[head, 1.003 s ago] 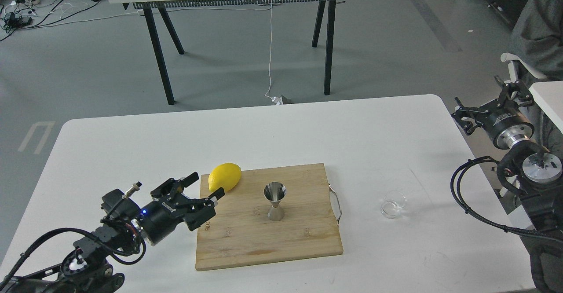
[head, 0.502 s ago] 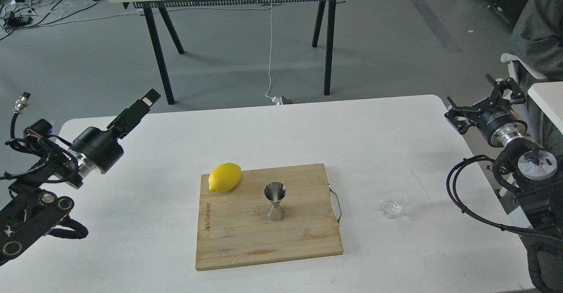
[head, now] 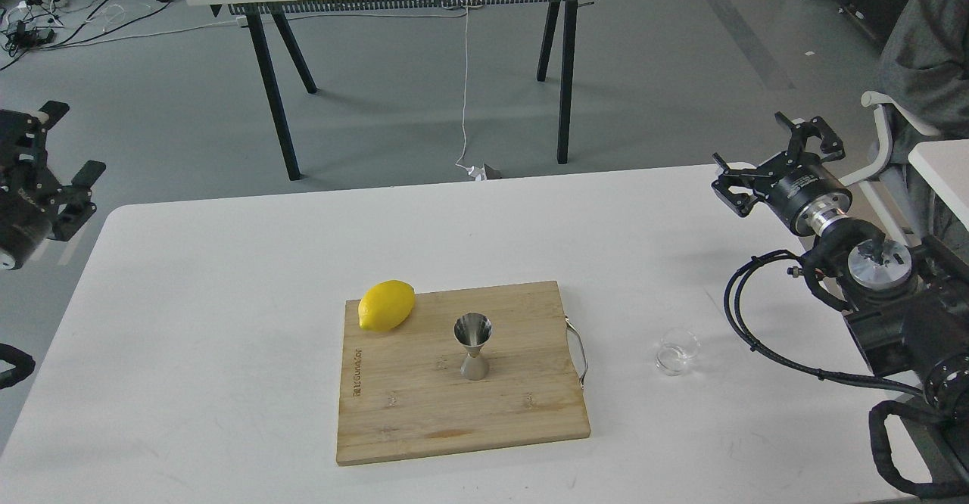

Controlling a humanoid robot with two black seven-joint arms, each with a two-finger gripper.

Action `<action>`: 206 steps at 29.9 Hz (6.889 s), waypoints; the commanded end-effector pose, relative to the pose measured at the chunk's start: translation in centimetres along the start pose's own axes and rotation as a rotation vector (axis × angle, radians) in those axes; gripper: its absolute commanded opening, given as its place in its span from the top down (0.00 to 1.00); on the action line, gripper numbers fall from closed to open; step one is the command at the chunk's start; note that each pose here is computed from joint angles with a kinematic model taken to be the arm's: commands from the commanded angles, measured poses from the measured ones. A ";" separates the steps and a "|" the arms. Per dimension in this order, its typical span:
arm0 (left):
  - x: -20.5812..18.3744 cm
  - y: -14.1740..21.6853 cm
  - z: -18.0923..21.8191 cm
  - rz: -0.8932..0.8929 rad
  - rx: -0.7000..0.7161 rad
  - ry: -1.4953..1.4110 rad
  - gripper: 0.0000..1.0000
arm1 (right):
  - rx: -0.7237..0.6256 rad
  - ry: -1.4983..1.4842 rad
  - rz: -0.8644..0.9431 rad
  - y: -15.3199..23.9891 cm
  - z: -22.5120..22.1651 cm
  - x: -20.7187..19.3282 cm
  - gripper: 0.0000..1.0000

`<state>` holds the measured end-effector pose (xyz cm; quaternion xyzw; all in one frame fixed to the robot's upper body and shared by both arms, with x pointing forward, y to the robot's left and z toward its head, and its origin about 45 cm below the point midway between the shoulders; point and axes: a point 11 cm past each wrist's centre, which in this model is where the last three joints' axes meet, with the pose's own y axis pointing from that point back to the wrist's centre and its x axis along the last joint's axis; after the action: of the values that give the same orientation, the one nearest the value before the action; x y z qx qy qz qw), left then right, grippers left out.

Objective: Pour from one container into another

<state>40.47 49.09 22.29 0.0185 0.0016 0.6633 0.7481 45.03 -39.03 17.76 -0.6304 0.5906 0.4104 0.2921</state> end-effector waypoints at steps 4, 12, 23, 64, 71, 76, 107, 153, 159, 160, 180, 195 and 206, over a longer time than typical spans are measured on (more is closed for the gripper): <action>0.6 0.4 -0.6 0.034 0.002 0.030 0.01 | 0.132 -0.227 -0.059 -0.3 -2.0 -1.1 0.01; -0.8 0.2 -2.1 0.014 0.022 0.053 0.01 | 0.158 -0.331 0.043 -0.2 -6.0 -3.0 0.01; -4.4 -0.7 -4.5 -0.050 0.057 0.091 0.01 | -0.025 -0.415 0.314 1.4 -6.2 -3.0 0.01; -7.4 -0.2 -9.3 -0.077 0.175 0.098 0.00 | -0.289 -0.339 0.126 16.0 6.6 2.8 0.01; -7.6 -0.2 -9.4 -0.079 0.175 0.100 0.00 | -0.269 -0.421 0.256 18.7 9.9 5.7 0.01; -7.5 -0.2 -9.4 -0.076 0.177 0.099 0.00 | -0.244 -0.428 0.302 19.0 9.8 6.2 0.01; -7.3 0.6 -10.9 -0.067 0.229 0.078 0.00 | -0.379 -0.379 0.364 17.9 13.4 5.6 0.01; -7.1 1.0 -11.4 -0.059 0.243 0.076 0.00 | -0.376 -0.370 0.414 17.3 16.2 7.9 0.01; -7.0 1.0 -11.5 -0.055 0.246 0.075 0.00 | -0.377 -0.367 0.411 16.9 16.6 7.9 0.01; -7.0 1.0 -11.5 -0.055 0.246 0.075 0.00 | -0.377 -0.367 0.411 16.8 16.6 7.9 0.01; -6.9 1.1 -11.6 -0.048 0.249 0.075 0.00 | -0.375 -0.361 0.418 16.9 16.8 8.2 0.17; -6.9 1.1 -11.6 -0.049 0.249 0.074 0.00 | -0.376 -0.358 0.422 17.1 16.8 8.3 0.24; -6.8 1.2 -11.7 -0.042 0.252 0.075 0.00 | -0.381 -0.344 0.422 17.2 16.9 8.4 0.32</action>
<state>38.22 42.61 10.57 0.0860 0.1127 0.6398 0.7554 24.89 -31.14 4.21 -0.4587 0.5631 0.6653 0.1729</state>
